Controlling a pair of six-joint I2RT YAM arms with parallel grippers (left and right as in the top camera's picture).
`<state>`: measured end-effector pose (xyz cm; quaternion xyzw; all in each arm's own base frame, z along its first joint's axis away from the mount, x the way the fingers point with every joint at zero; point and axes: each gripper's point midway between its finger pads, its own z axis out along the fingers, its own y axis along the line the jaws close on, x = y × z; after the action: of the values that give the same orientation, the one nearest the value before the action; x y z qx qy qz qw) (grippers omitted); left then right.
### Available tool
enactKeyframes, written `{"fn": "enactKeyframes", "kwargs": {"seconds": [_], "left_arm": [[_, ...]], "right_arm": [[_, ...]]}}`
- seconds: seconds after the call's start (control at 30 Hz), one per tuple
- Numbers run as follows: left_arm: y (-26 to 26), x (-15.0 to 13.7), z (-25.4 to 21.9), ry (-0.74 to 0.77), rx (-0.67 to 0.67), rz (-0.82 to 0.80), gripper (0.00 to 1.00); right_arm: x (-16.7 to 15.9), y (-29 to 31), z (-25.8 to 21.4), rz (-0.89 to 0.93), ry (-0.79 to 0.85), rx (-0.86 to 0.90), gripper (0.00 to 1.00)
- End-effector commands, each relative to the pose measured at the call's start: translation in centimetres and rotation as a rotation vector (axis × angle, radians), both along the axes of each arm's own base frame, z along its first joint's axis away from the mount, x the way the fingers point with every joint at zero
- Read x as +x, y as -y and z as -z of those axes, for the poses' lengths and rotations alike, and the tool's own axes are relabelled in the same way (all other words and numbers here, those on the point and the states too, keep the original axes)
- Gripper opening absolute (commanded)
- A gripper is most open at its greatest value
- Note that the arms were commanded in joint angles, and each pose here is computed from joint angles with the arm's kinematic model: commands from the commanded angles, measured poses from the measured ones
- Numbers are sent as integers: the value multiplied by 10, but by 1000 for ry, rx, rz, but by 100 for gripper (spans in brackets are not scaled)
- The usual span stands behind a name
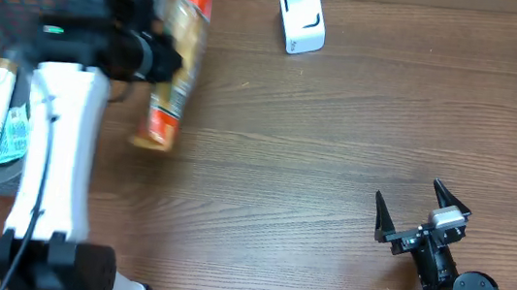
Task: Scan the item barcode
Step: 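Lift pasta pack out and place it on table center with left gripper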
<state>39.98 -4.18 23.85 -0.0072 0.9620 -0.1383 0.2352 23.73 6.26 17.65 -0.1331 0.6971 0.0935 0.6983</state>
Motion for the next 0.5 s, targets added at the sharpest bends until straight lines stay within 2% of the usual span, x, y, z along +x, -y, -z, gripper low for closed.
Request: {"fn": "enactKeyframes", "kwargs": {"seconds": [0.0, 0.1, 0.2, 0.23, 0.3, 0.4, 0.43, 0.47], "left_arm": [[29, -9, 64, -95, -40, -23, 5], [35, -6, 119, -76, -12, -65, 4], [33, -7, 140, -65, -3, -94, 4], [33, -8, 144, -69, -2, -95, 7], [32, -12, 149, -80, 5, -93, 24], [31, -14, 150, -88, 9, -95, 63], [31, -14, 150, -88, 9, -95, 83], [31, -13, 149, -85, 9, -95, 96]], "right_arm": [[1, 2, 1, 13, 4, 6, 100], [1, 2, 1, 13, 4, 6, 100], [1, 2, 1, 13, 4, 6, 100], [1, 2, 1, 13, 4, 6, 100], [1, 2, 1, 13, 4, 6, 100], [1, 2, 1, 13, 4, 6, 100], [1, 2, 1, 13, 4, 6, 100], [1, 2, 1, 13, 4, 6, 100]]}}
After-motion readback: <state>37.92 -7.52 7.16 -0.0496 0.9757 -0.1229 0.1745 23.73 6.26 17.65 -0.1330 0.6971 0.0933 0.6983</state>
